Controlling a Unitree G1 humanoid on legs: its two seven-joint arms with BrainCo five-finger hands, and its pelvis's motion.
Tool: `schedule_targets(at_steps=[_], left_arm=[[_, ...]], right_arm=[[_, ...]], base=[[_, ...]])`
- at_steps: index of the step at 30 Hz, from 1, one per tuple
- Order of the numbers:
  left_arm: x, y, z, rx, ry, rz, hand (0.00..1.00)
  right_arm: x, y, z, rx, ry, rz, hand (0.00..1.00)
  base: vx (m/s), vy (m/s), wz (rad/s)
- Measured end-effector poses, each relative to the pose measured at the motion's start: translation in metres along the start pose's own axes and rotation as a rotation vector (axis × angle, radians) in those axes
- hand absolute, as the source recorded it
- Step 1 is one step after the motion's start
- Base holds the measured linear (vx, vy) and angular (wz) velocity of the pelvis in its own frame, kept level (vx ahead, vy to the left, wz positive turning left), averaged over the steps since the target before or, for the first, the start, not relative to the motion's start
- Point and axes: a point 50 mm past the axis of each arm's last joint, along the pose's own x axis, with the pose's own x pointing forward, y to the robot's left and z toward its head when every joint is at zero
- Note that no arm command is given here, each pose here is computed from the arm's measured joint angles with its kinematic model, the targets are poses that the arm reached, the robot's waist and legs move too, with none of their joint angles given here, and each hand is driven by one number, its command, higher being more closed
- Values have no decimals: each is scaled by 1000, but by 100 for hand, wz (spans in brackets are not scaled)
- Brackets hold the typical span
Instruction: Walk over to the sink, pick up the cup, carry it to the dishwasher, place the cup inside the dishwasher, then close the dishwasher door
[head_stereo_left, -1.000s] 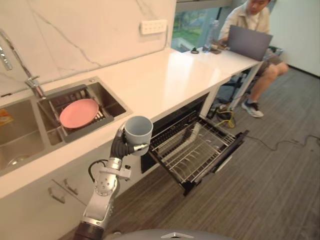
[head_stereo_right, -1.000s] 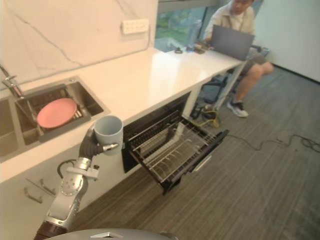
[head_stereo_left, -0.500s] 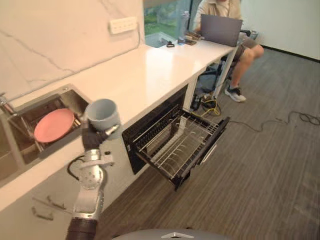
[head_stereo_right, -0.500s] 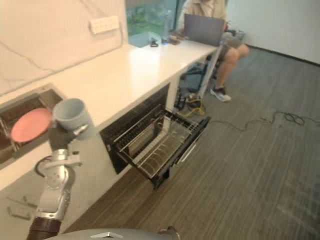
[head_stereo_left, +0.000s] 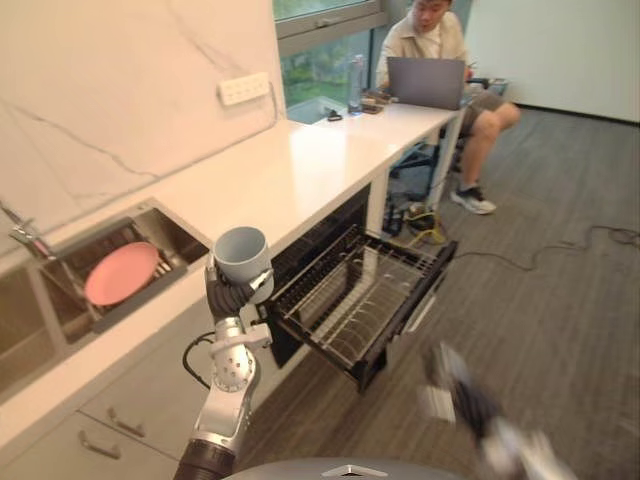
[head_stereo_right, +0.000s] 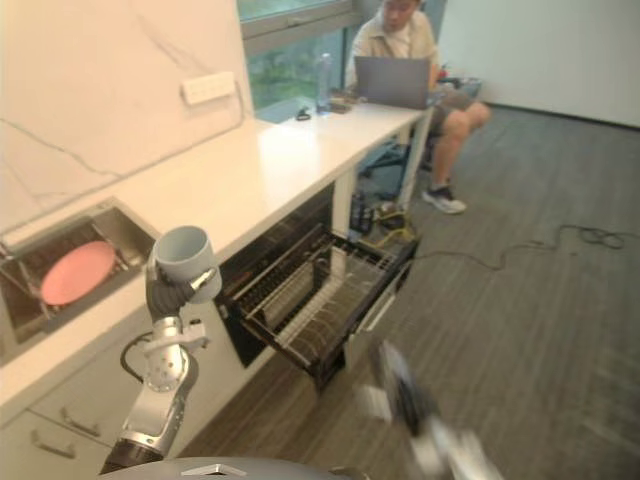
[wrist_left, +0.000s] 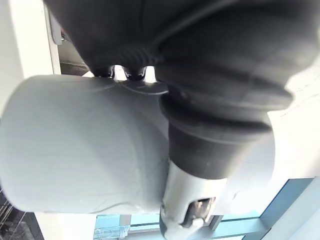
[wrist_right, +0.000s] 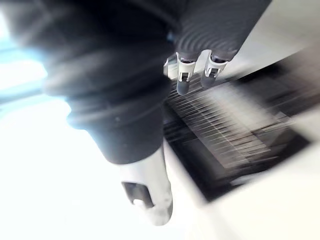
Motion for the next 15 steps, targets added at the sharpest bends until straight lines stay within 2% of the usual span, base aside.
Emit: schedule_targets(at_steps=[1, 4, 9, 15], left_arm=[[5, -2, 4, 2, -18, -6, 100], [18, 1, 13, 15, -71, 4, 100], [31, -2, 25, 8, -124, -4, 100], [30, -11, 24, -3, -99, -52, 100]], right_arm=[[23, 13, 14, 33, -128, 85, 0], [49, 25, 22, 56, -209, 142, 0], [57, 10, 10, 56, -154, -39, 0], [66, 9, 8, 54, -132, -29, 0]], base=[[-21, -36, 22], [-10, 8, 22], [-30, 15, 9], [8, -12, -5]])
